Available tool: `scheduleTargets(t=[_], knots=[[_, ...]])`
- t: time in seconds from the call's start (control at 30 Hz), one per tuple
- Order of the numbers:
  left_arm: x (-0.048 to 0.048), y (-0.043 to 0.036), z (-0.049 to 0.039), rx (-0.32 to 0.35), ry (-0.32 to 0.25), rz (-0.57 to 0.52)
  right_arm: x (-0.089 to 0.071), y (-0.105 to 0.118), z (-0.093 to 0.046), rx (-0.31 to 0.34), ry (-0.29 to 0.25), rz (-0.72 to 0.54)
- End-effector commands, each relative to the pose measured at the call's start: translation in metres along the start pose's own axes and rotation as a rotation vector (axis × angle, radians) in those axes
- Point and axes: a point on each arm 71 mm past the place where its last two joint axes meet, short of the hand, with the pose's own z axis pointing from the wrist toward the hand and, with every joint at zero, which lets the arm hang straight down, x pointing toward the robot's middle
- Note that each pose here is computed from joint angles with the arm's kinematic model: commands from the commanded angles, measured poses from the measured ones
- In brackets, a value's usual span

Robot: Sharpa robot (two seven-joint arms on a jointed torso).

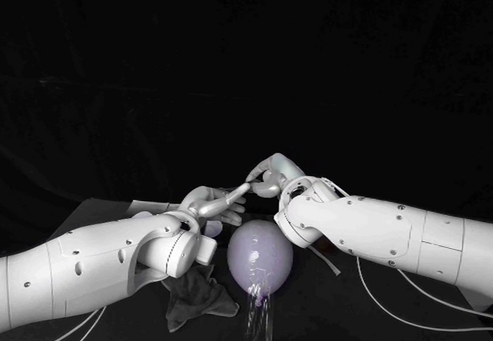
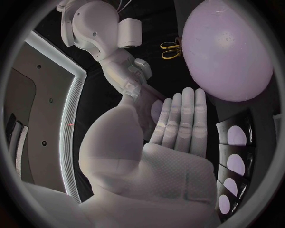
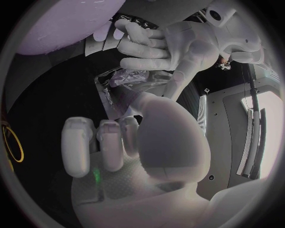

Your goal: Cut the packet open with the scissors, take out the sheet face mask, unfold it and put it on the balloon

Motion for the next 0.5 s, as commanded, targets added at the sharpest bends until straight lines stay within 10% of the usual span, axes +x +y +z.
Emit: scheduleTargets(t=[0.03, 0.5], knots=[[0.0021, -0.0011, 0.0006, -0.014, 0.002, -0.011, 0.0019, 0.0033, -0.0012, -0.028, 0.001, -0.033], [-0.0007, -0.0006, 0.0013, -0.019, -0.009, -0.011, 0.0038, 0.0033, -0.0027, -0.031, 0.015, -0.039]])
